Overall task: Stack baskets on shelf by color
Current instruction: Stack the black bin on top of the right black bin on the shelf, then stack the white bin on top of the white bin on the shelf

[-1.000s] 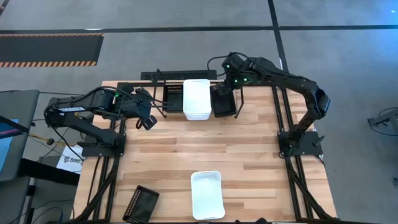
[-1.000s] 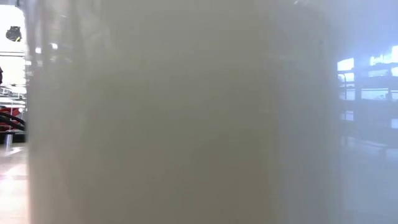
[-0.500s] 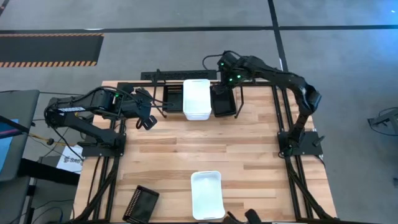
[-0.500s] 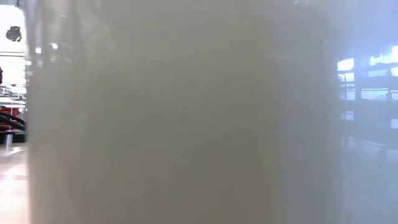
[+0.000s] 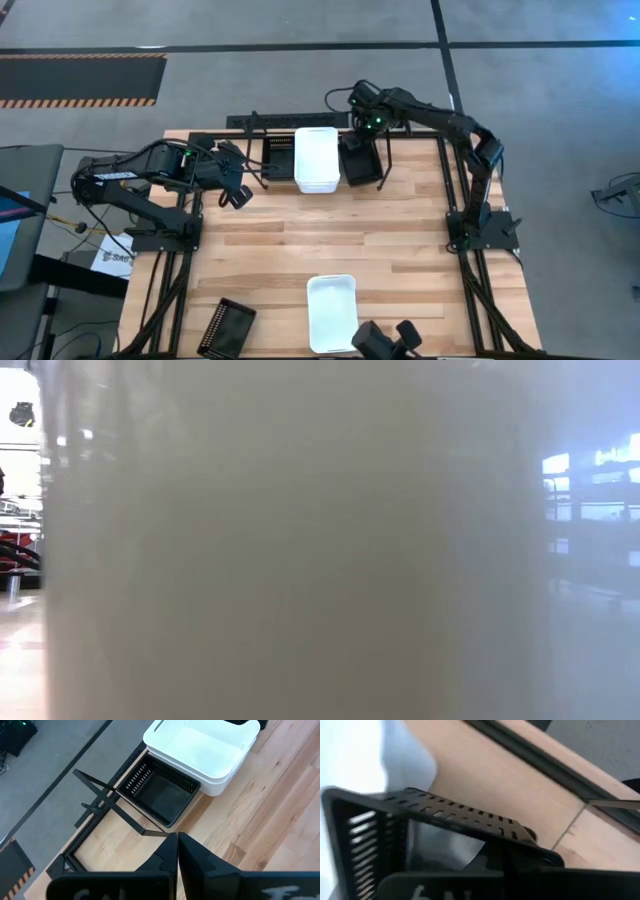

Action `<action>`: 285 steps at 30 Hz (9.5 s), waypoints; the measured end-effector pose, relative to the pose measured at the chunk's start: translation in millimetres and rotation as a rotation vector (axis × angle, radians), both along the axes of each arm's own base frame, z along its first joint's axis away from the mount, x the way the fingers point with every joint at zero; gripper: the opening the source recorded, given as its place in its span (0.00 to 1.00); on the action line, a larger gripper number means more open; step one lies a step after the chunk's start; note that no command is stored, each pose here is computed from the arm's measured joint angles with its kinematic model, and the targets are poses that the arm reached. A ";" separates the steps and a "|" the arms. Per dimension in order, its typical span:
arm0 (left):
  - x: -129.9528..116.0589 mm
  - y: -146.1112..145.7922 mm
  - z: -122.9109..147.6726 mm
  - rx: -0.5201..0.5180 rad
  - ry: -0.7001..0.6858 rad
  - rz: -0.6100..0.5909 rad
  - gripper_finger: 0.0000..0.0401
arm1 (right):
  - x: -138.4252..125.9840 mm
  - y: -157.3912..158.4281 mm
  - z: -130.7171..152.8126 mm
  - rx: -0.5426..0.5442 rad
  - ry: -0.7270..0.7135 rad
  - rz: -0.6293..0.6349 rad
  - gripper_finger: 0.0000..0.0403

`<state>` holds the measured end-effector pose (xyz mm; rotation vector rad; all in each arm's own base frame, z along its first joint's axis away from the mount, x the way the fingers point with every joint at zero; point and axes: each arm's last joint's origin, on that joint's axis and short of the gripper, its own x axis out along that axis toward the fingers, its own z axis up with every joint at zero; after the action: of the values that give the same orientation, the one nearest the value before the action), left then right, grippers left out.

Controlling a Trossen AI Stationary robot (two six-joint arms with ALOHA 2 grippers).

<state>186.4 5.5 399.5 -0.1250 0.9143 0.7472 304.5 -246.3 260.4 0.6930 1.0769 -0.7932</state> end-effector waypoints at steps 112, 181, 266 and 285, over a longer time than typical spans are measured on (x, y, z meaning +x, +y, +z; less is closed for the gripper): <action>-3.6 -0.6 -2.1 -0.023 0.052 -0.022 0.00 | 78.0 323.8 39.9 0.056 -0.048 0.819 0.02; -5.1 -1.4 -3.3 -0.010 0.135 -0.129 0.00 | 119.6 381.0 -87.2 0.123 0.278 0.955 0.44; -4.3 0.8 -1.4 -0.077 -0.105 0.221 0.00 | 72.0 -14.2 78.5 -0.492 0.009 1.090 0.00; -4.3 0.9 -1.3 -0.077 -0.111 0.231 0.00 | 79.4 -23.9 84.6 -0.613 -0.048 1.005 0.00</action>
<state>182.1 6.4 398.2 -0.3411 0.8309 0.9095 383.9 -270.2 344.9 -0.3603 0.9073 -0.1831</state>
